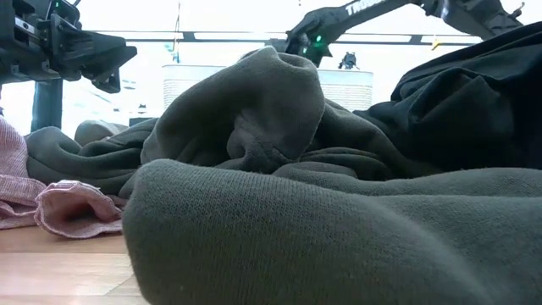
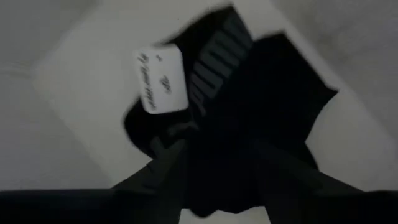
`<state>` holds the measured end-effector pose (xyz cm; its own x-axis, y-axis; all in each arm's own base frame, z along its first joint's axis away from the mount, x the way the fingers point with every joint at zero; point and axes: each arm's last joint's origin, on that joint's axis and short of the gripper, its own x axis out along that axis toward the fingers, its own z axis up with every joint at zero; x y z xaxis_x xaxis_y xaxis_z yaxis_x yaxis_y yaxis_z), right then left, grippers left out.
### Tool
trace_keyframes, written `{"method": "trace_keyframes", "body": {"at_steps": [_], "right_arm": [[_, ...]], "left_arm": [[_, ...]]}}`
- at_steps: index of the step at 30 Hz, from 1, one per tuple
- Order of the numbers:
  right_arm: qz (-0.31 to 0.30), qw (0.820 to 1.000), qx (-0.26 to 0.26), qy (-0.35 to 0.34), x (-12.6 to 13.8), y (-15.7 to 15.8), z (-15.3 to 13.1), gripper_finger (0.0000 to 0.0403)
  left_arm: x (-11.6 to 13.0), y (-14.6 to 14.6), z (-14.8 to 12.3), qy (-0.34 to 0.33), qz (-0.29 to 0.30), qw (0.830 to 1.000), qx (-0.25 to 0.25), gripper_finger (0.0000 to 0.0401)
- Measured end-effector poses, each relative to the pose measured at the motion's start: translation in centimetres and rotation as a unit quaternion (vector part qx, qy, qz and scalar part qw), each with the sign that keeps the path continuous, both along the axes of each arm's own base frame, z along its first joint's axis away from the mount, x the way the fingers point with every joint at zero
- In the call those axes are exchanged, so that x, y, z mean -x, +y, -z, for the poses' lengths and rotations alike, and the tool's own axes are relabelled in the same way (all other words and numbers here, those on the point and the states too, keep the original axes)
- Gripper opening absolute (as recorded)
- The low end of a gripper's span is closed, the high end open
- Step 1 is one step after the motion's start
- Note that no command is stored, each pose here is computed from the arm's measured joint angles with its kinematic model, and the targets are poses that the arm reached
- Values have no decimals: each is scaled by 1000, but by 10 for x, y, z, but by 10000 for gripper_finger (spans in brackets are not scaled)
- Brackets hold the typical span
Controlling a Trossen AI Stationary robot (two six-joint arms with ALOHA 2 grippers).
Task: Sort clothes
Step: Put the black underwear into the white laundry bin, then put the blue shirt into the laundry bin
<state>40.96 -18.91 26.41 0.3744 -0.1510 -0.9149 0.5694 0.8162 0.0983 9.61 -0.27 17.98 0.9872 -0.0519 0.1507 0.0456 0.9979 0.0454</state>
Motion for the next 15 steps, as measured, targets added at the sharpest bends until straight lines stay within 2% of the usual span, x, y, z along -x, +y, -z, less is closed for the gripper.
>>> {"method": "trace_keyframes", "body": {"at_steps": [7, 15], "right_arm": [[1, 997, 31, -68, 26, 12, -62, 202], [34, 986, 70, -149, 70, 40, -135, 198]], "left_arm": [[0, 0, 0, 0, 0, 1000, 0, 125], [0, 0, 0, 0, 0, 1000, 0, 125]]}}
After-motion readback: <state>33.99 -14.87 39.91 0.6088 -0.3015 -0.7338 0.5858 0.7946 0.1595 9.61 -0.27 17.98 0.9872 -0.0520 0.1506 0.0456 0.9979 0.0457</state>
